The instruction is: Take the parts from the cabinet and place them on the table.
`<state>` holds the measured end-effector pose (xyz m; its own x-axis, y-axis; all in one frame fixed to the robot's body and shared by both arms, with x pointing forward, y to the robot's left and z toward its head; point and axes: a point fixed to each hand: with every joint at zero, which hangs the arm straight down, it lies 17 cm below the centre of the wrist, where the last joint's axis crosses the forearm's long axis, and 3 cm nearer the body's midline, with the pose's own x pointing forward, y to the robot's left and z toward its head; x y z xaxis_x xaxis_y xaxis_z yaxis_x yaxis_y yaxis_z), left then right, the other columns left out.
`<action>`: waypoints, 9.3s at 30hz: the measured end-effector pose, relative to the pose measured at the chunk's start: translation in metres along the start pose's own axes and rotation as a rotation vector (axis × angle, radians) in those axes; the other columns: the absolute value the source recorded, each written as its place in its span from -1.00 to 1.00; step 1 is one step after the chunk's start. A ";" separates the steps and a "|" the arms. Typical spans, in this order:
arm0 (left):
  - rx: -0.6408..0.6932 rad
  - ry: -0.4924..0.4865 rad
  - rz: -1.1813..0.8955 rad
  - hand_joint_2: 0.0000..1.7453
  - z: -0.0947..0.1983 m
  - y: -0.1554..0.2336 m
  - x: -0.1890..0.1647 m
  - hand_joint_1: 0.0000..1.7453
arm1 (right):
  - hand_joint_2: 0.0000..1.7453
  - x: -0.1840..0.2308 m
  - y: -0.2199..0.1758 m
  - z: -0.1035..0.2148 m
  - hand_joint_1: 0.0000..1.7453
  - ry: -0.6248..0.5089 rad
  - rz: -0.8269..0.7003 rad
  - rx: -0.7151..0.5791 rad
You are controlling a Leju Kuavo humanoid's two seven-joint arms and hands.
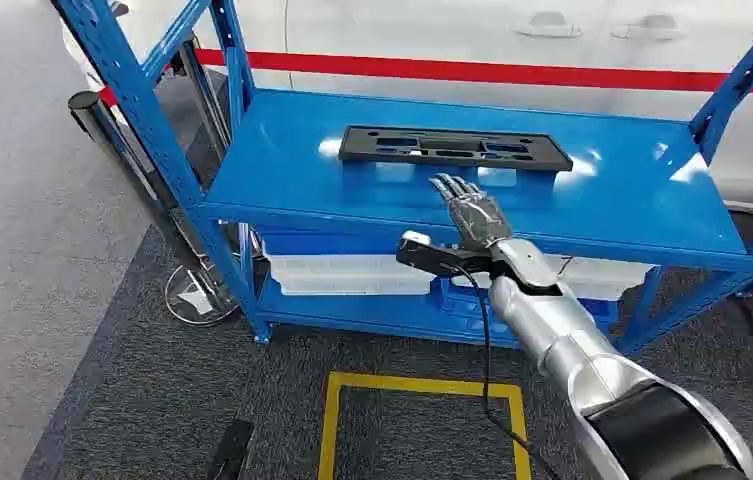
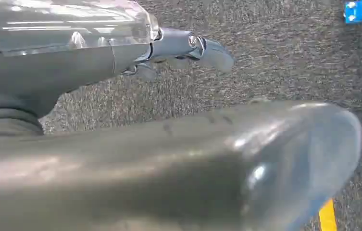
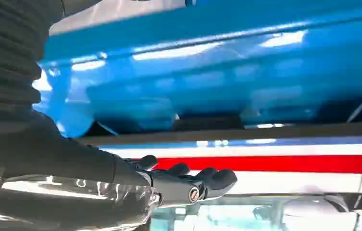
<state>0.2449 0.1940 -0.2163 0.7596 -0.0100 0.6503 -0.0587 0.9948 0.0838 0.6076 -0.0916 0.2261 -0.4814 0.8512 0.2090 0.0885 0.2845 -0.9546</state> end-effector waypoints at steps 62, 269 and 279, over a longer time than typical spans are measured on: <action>-0.029 0.051 0.014 -1.00 0.007 -0.004 -0.021 -1.00 | -1.00 0.023 0.029 0.001 -1.00 -0.024 -0.011 0.091; -0.004 0.056 -0.007 -1.00 0.012 -0.014 -0.026 -1.00 | 1.00 -0.018 0.035 0.043 -1.00 -0.076 -0.107 0.073; -0.010 0.054 -0.012 -1.00 0.013 -0.015 -0.026 -1.00 | 1.00 -0.021 0.037 0.046 -1.00 -0.071 -0.106 0.073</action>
<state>0.2175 0.1781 -0.2250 0.7938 -0.0166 0.6079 -0.0434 0.9955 0.0839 0.5807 -0.1196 0.1767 -0.5451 0.7842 0.2966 -0.0287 0.3361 -0.9414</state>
